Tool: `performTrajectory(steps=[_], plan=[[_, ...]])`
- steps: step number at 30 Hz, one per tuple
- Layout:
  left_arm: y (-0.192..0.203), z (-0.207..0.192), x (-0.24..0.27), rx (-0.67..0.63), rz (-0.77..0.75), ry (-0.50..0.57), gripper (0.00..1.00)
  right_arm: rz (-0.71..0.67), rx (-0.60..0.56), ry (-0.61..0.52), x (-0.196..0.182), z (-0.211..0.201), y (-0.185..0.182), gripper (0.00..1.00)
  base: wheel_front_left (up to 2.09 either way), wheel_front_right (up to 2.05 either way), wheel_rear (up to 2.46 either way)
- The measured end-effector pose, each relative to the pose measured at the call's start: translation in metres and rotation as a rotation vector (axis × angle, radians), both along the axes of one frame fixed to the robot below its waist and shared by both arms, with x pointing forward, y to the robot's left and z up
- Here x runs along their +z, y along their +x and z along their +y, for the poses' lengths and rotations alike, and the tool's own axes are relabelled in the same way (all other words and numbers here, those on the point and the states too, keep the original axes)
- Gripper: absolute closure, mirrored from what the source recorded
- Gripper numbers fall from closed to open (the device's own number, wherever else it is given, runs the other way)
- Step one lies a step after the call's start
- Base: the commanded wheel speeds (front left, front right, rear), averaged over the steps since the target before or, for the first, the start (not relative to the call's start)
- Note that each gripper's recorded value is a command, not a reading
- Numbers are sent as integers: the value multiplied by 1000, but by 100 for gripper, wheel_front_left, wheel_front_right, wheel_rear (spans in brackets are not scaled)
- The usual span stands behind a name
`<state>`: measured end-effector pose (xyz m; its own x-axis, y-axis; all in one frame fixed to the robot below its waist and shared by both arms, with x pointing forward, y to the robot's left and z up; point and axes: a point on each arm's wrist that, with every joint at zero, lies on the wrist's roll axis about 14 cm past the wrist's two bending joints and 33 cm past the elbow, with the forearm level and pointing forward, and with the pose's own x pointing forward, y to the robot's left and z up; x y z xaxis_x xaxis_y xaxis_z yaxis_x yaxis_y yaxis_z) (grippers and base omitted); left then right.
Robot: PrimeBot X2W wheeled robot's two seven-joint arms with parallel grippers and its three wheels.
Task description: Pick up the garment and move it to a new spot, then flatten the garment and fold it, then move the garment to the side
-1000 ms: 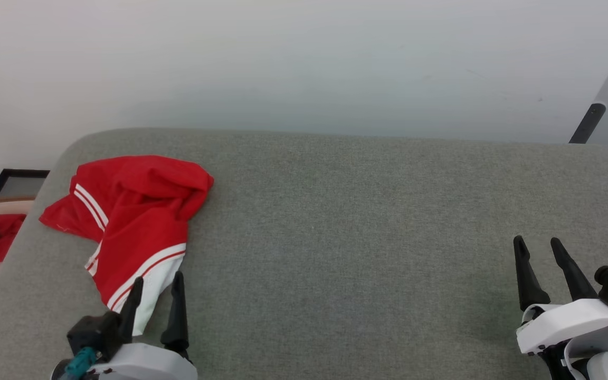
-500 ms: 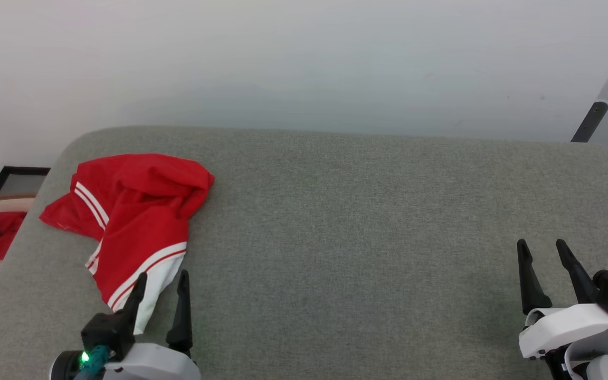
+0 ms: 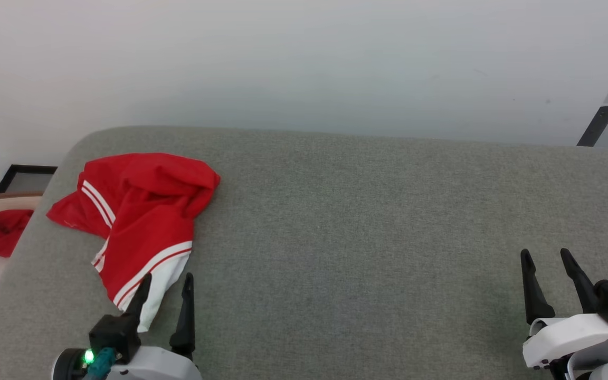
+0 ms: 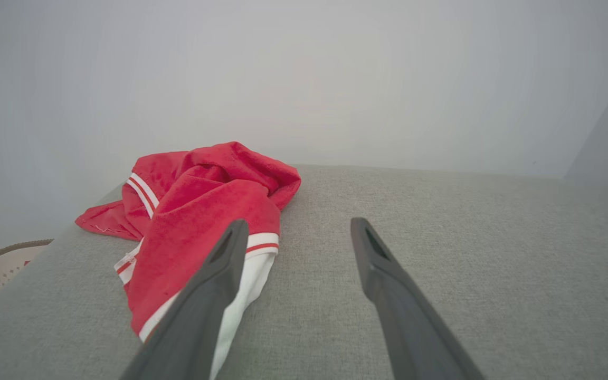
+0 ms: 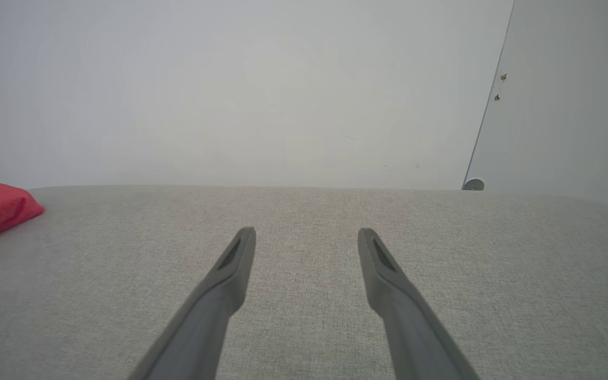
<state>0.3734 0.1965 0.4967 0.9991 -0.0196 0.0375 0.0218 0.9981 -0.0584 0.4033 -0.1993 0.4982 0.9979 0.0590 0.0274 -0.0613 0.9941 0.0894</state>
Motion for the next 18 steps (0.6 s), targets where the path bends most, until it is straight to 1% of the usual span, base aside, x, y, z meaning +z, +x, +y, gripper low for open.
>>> performTrajectory(steps=[10, 16, 18], plan=[[-2, 2, 6, -6, -28, 39, 0, -22, 3, -22, 4, 1, -2, 0, 0, 0, 0], [-3, 4, 3, -1, -21, 17, 0, -28, -6, 8, 6, 0, -3, 0, 0, 0, 0], [-3, 4, 1, 4, -14, -7, 0, -28, -8, 11, 6, -1, -3, 0, 0, 0, 0]])
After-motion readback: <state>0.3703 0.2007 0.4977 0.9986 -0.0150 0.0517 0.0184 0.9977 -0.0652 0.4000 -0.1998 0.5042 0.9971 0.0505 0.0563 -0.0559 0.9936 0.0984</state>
